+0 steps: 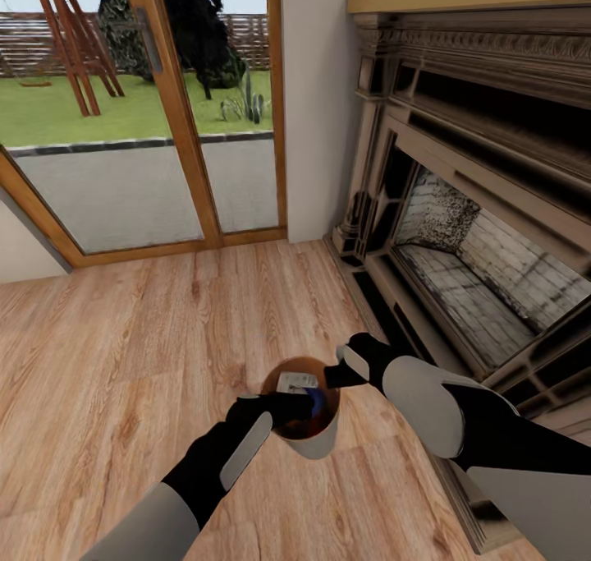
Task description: Put the three can of soda from the living room inside the tash can in the kitchen.
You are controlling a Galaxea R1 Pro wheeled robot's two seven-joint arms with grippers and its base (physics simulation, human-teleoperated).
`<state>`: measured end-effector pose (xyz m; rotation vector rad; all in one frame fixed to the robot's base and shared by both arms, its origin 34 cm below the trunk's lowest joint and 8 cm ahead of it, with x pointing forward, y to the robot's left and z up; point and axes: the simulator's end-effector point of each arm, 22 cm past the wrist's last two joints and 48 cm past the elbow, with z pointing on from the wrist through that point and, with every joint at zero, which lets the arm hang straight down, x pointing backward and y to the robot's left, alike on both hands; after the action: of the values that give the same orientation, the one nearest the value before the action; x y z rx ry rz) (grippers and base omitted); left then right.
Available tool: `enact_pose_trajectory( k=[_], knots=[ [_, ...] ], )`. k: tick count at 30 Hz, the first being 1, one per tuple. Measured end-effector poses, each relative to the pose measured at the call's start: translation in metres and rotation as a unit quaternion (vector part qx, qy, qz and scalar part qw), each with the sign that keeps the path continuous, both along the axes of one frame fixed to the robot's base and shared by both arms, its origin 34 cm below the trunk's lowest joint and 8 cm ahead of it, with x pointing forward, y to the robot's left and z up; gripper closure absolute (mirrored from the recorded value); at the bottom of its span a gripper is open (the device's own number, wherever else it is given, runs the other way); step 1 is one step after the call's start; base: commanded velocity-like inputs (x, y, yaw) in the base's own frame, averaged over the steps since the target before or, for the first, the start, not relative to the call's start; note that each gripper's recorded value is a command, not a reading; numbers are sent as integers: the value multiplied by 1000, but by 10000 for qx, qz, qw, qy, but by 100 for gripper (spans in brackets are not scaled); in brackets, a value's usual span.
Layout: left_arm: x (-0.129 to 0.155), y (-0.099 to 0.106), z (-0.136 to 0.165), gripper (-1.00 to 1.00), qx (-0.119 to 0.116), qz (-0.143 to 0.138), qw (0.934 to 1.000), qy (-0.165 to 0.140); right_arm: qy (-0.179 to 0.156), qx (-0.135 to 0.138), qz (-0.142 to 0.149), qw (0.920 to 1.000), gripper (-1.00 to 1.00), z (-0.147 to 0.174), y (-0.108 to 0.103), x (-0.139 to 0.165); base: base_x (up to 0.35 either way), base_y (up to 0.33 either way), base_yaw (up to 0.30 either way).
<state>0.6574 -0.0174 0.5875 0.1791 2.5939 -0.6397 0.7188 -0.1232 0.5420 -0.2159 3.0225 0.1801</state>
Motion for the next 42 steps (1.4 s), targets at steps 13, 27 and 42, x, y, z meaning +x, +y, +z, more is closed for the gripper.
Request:
enact_pose_trajectory(
  k=[13,27,42],
  knots=[
    [-3,1,-10,-100,36,49,10000,53,-3,-42,60,10000,100,-1,-2,-1,0,0,0],
    [0,4,-6,-100,27,57,10000,-4,-20,-40,4,10000,100,0,-2,1,0,0,0],
    [25,14,31,-100,97,121,9992,-371,-63,-87,16,9999,100,1,-4,4,0,0,0]
  ],
)
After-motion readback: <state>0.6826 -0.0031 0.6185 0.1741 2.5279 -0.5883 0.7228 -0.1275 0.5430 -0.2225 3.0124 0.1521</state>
